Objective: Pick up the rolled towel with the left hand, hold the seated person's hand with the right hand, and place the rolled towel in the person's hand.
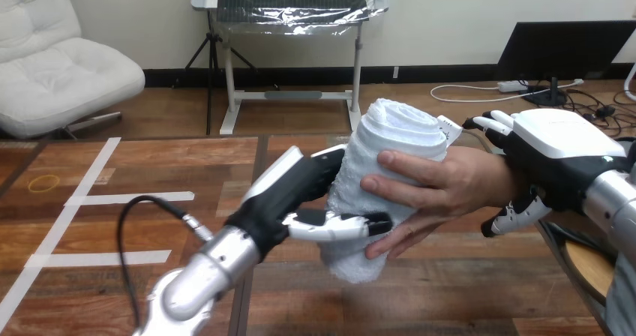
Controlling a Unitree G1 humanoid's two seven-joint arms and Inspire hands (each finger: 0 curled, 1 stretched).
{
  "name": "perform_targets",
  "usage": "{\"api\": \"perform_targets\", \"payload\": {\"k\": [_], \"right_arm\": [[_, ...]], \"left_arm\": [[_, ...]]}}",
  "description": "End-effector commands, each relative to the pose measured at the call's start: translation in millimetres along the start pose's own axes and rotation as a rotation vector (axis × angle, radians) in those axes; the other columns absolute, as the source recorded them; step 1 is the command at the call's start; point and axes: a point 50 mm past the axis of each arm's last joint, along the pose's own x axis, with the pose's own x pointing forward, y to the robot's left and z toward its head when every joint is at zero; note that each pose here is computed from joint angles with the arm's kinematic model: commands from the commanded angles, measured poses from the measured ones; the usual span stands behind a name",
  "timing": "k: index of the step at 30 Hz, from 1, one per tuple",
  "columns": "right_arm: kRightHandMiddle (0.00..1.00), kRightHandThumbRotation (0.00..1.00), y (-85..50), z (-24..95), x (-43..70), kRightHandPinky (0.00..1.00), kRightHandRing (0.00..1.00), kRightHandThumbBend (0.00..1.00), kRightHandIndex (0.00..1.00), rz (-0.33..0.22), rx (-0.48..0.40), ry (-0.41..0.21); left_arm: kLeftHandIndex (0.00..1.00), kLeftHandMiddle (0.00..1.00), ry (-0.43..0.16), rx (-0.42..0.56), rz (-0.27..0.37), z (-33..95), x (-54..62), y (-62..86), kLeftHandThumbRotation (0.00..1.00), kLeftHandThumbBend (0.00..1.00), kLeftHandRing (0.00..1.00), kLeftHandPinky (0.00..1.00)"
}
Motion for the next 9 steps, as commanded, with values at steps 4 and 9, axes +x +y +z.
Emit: {"api": "perform_targets", "payload": {"k": [4, 9], "right_arm": [[1.00, 0.09, -24.7, -1.8, -12.8, 0.94, 1.00, 0.83, 0.95, -0.076, -0.003, 0.003], [1.00, 0.08, -26.9, -3.2, -18.0, 0.95, 1.00, 0.83, 0.94, -0.080, 0.006, 0.014]], "left_arm": [[0.81, 0.80, -0.027, 0.041, 0.076, 2.0, -25.5, 31.7, 0.28, 0.65, 0.77, 0.71], [0.80, 0.80, -0.013, 0.042, 0.111, -2.8, -39.1, 41.1, 0.27, 0.64, 0.77, 0.71]]}}
